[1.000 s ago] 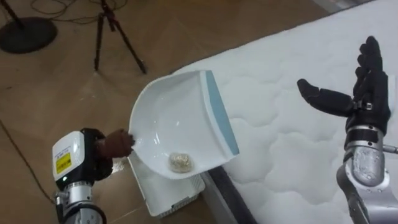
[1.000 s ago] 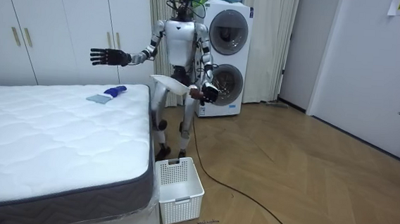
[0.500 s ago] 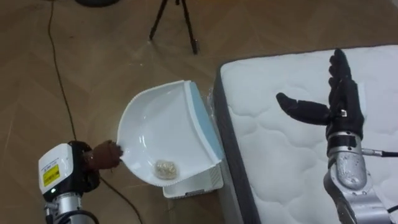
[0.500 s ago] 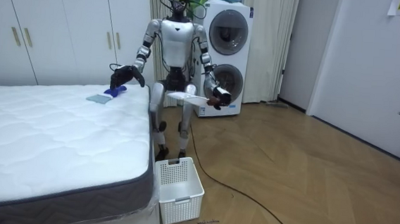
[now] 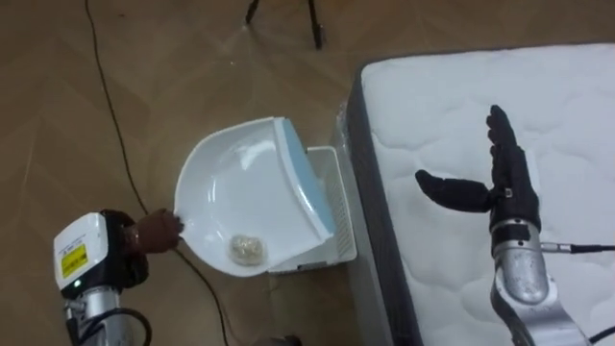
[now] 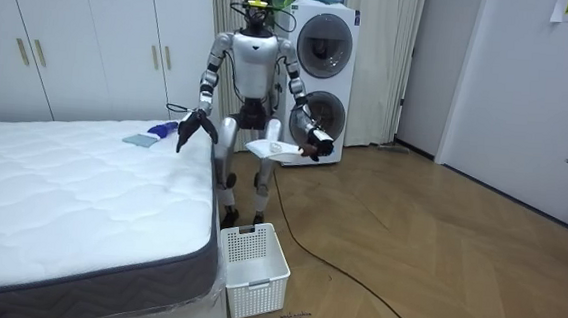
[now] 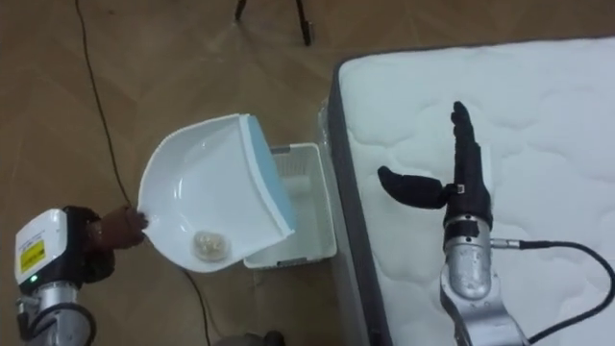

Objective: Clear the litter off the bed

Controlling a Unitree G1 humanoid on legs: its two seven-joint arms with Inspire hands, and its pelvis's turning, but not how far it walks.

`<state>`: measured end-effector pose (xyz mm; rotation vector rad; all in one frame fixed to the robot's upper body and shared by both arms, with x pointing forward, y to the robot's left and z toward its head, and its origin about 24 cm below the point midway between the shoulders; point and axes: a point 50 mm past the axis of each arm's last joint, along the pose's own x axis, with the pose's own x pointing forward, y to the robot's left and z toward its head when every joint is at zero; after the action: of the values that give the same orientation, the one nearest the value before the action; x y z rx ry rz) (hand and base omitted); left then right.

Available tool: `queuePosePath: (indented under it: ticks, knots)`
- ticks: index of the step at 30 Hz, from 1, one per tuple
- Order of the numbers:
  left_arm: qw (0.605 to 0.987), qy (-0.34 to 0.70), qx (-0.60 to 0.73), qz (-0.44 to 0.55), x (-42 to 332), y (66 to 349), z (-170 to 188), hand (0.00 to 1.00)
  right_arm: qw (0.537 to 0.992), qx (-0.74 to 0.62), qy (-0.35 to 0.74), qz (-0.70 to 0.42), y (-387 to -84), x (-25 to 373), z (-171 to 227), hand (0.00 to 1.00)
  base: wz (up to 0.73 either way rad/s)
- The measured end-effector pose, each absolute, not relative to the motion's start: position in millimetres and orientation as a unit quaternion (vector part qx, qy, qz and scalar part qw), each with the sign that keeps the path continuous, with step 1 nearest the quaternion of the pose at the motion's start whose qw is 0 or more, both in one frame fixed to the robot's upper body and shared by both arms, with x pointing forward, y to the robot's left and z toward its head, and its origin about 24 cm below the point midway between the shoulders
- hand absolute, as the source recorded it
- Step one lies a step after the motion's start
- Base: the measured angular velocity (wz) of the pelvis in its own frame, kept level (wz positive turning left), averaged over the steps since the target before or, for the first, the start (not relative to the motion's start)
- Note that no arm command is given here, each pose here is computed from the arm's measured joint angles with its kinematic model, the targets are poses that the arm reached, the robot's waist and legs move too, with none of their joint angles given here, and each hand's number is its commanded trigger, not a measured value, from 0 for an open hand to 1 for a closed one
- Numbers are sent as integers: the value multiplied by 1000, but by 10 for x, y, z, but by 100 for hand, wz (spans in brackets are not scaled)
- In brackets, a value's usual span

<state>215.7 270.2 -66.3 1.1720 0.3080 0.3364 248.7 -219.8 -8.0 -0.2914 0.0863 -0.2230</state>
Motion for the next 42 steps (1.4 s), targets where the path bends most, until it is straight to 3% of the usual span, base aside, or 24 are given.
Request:
queuePosePath:
  ticks: [9, 17, 30, 42]
  knots:
    - [781, 81, 603, 137, 2528, 2758, -361, 100, 981, -154, 44, -109, -2188, 2555, -80, 0, 1]
    - [721, 98, 674, 124, 2663, 3019, -154, 100, 976, -181, 74, -92, -2190, 2522, -182, 0, -6]
    - [689, 164, 696, 120, 2681, 3268, -89, 100, 966, -242, 65, -69, -2329, 2505, -105, 0, -5]
    - [646, 240, 708, 156, 2557, 3783, 133, 100, 967, -247, 43, -52, -2328, 2433, -66, 0, 7]
